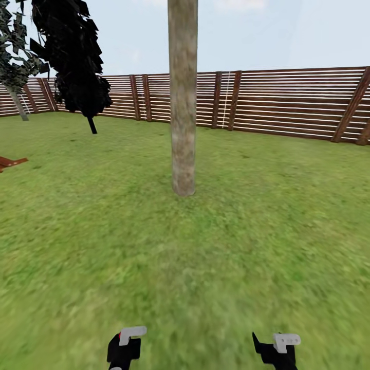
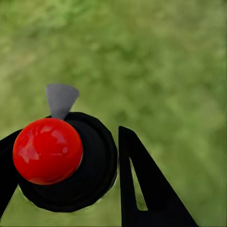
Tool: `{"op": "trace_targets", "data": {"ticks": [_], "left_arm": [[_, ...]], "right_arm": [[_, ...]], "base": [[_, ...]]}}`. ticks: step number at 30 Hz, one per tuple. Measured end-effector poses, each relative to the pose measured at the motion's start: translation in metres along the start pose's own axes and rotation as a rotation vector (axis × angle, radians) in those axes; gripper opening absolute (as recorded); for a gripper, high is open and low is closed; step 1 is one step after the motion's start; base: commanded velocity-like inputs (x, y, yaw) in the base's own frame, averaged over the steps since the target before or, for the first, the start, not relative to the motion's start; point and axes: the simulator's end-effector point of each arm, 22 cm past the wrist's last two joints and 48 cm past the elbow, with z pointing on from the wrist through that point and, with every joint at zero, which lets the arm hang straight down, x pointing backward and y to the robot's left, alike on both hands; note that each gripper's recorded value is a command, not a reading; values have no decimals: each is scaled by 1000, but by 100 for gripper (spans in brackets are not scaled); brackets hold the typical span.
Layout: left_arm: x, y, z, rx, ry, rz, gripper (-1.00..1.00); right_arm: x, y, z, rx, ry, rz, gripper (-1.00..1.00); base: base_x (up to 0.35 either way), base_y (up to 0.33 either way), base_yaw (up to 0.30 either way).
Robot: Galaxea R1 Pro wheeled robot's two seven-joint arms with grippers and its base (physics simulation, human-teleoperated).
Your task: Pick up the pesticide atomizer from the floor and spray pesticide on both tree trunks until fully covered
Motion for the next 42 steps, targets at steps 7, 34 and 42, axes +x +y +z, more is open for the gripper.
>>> {"op": "trace_targets", "data": {"ticks": [7,34,42], "left_arm": [[0,0,0,0,0,0,-100],[1,0,0,0,2,1,-100],[0,0,0,1,1,0,-100]], "right_arm": [[0,0,0,0,0,0,100],[0,0,0,0,0,0,100],[0,0,0,0,0,0,100]], "base": [[339,0,0],[339,0,0],[339,0,0]]}}
